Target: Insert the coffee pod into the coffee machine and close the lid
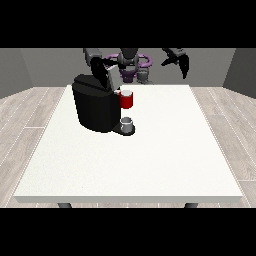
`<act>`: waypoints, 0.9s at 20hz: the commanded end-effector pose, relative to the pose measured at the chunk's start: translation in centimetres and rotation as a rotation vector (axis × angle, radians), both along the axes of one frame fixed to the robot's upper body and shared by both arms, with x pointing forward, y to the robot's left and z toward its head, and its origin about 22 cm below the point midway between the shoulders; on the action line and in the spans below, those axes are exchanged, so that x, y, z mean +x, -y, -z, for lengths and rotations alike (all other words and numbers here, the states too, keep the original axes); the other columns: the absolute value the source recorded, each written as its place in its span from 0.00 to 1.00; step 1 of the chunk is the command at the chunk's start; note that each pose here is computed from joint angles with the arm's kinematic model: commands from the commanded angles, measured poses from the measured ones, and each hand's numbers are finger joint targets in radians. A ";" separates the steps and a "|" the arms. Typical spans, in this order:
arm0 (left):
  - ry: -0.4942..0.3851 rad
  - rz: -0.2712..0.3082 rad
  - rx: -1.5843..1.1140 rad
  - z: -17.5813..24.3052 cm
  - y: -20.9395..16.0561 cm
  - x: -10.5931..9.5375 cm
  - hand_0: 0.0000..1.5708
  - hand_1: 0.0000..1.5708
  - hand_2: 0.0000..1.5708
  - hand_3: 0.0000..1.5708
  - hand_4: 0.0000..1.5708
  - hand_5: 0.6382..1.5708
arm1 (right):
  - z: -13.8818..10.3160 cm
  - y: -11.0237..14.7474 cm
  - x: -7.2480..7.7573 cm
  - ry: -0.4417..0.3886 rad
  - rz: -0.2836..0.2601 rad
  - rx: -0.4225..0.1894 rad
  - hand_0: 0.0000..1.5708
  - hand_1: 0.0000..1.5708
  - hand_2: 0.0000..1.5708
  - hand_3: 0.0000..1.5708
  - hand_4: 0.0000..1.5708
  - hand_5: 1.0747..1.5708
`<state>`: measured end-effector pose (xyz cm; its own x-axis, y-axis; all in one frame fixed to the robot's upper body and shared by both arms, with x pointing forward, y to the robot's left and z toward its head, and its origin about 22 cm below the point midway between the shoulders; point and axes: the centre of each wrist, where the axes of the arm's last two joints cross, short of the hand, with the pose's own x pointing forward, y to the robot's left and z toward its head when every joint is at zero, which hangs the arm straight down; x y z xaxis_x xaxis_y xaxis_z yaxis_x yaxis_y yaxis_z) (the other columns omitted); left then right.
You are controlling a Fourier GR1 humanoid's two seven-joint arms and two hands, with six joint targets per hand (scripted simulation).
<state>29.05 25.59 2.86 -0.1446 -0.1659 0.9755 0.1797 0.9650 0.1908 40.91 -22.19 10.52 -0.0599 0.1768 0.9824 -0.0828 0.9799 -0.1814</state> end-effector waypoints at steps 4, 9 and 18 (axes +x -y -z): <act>-0.009 0.029 0.002 0.6 1.0 0.1 0.00 0.00 0.00 0.00 0.23 1.00 | -4.1 -4.6 0.9 0.084 -0.076 -0.066 0.00 0.00 0.00 0.00 0.00 1.00; 0.025 0.014 0.004 0.2 -0.4 0.7 0.00 0.00 0.00 0.00 0.21 1.00 | -4.7 -7.0 0.7 0.123 -0.127 -0.083 0.00 0.00 0.00 0.00 0.00 1.00; 0.042 0.055 -0.016 -2.0 0.4 2.4 0.00 0.00 0.00 0.00 0.24 1.00 | -10.7 -9.2 1.4 0.237 -0.108 -0.204 0.00 0.00 0.00 0.00 0.17 1.00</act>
<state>30.95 25.11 4.31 -0.2083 -0.1506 0.9664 0.2107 0.9580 0.1947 42.16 -14.87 18.86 -0.2470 0.3156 0.9162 -0.1137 0.9295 -0.3508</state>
